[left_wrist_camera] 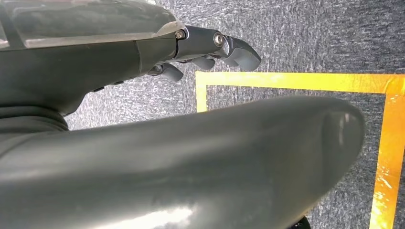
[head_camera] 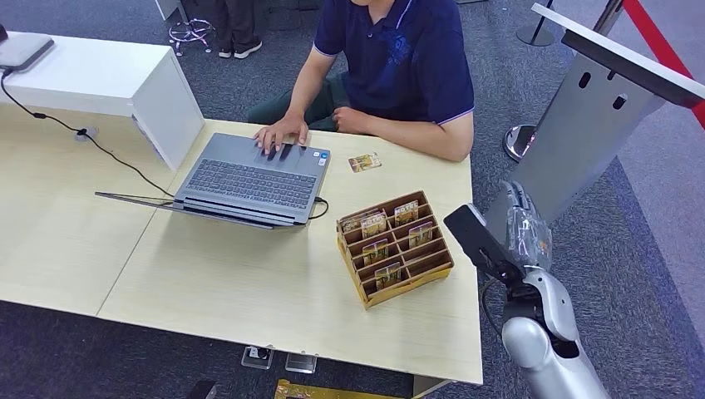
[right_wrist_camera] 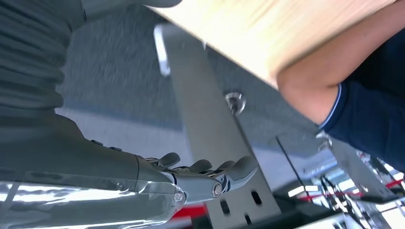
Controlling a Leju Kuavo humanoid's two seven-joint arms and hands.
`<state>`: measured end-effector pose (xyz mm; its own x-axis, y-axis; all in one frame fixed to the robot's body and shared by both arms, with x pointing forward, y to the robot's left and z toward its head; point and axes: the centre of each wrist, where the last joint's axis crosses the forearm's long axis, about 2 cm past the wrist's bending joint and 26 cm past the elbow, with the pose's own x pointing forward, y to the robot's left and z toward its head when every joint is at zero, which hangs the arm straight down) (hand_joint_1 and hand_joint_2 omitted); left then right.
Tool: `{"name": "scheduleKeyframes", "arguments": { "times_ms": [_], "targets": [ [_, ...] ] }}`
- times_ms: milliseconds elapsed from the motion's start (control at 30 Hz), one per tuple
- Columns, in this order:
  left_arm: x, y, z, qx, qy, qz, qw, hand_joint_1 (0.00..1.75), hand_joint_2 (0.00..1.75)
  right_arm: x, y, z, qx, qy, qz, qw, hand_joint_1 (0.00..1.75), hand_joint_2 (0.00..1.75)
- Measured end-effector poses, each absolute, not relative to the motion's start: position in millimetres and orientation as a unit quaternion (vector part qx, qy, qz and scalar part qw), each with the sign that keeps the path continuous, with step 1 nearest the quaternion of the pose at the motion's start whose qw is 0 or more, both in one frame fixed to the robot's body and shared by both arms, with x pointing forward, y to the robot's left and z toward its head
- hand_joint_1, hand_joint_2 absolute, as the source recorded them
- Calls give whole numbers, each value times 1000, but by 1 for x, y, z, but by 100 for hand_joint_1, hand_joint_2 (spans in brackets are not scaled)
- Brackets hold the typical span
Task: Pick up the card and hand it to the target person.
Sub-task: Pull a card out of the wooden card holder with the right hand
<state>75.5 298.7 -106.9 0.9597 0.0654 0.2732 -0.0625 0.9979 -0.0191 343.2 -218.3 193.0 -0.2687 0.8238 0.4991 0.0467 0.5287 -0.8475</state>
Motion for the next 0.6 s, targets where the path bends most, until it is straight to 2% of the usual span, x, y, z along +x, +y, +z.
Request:
{"name": "scheduleKeyframes", "arguments": {
  "times_ms": [133,167,200,467,533,600],
  "targets": [
    [76,298,-107,-6,-138,26,990,0,0,362,-204,211,-384,-662,444,466,127,175],
    [77,298,-107,-6,-138,24,990,0,0,365,-201,213,-393,-654,457,456,138,175],
    [77,297,-107,-7,-138,22,990,0,0,368,-197,215,-398,-649,467,450,140,175],
    [81,297,-106,-8,-141,18,990,0,0,379,-182,212,-395,-631,514,426,136,175],
    [81,297,-106,-8,-140,17,990,0,0,380,-180,211,-391,-630,521,423,125,175],
    [80,297,-106,-8,-140,17,990,0,0,382,-179,210,-386,-629,526,422,103,175]
  ]
}}
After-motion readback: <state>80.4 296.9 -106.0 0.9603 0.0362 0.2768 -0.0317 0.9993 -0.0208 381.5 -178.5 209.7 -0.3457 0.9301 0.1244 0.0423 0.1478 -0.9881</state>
